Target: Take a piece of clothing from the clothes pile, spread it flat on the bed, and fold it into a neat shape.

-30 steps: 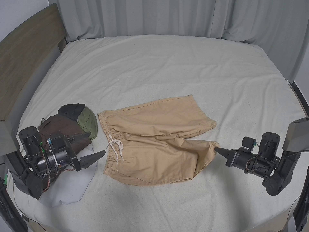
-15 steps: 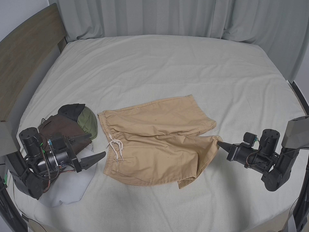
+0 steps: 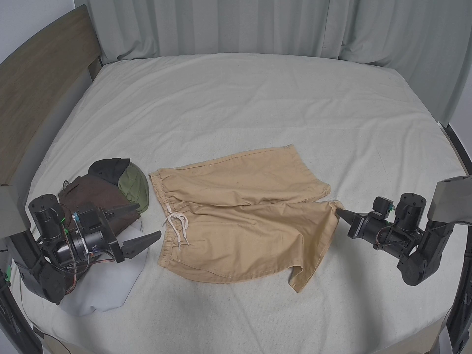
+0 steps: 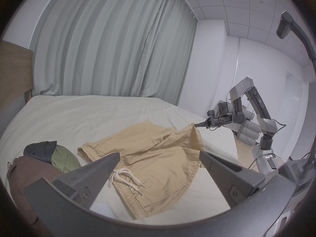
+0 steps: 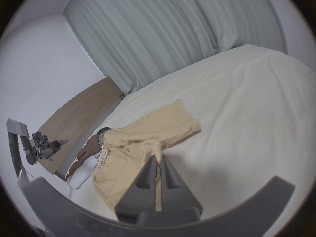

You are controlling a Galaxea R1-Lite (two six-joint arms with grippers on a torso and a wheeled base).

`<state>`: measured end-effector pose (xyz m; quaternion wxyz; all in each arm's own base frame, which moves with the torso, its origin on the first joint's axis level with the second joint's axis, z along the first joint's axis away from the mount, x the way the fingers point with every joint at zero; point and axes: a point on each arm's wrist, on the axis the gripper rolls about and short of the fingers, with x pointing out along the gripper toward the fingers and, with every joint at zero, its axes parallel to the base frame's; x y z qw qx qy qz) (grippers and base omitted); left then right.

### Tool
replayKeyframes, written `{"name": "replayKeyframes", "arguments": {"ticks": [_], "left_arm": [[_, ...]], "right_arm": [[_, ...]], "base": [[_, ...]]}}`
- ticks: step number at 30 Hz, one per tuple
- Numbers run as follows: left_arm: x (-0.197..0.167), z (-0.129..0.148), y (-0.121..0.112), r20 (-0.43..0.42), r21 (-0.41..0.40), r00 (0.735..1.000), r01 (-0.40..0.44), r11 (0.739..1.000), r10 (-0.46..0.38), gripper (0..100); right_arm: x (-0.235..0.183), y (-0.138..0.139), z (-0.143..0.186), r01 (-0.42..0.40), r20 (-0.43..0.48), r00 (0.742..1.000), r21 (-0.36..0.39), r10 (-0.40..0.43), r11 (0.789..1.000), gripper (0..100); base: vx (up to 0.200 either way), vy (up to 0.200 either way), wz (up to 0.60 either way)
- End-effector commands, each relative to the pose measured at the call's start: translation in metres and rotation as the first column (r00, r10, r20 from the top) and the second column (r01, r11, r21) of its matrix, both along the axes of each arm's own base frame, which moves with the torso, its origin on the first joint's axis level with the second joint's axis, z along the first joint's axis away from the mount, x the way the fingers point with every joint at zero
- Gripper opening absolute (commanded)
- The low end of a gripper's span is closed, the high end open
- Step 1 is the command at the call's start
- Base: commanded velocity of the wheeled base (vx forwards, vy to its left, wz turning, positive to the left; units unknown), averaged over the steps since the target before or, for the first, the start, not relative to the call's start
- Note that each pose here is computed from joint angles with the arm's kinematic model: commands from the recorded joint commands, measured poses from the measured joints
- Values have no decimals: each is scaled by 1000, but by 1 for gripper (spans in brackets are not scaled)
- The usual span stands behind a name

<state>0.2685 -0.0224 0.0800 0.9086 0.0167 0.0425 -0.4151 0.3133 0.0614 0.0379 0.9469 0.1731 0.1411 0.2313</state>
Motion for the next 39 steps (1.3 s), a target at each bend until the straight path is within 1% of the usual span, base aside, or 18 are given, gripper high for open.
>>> {"name": "replayKeyframes", "arguments": {"ticks": [1,4,11,17,25,31,34,39], "left_arm": [[0,0,0,2,0,1000,0,1000,0,100],[0,0,0,2,-1,1000,0,1000,0,100],[0,0,0,-2,-1,1000,0,1000,0,100],[0,0,0,-2,-1,1000,0,1000,0,100],[0,-1,0,-6,-1,1000,0,1000,0,100],[0,0,1,-4,-2,1000,-2,1000,2,100],[0,0,1,-5,-2,1000,-2,1000,2,100],[0,-1,0,-7,-2,1000,0,1000,0,100]], "right_arm": [[8,-3,-6,24,2,1000,-13,-23,1000,0],[15,-2,-12,53,6,999,-22,-53,998,0],[30,0,-21,67,19,998,-21,-66,998,0],[46,-3,-27,105,42,994,-20,-104,994,0],[59,-3,-28,111,80,991,-18,-109,994,0],[67,-3,-35,109,99,990,-44,-104,993,0],[71,-5,-44,111,105,989,-72,-104,991,0],[73,-4,-43,110,114,988,-71,-102,991,0]], "base": [[0,0,0],[0,0,0],[0,0,0],[0,0,0],[0,0,0],[0,0,0],[0,0,0],[0,0,0]]}}
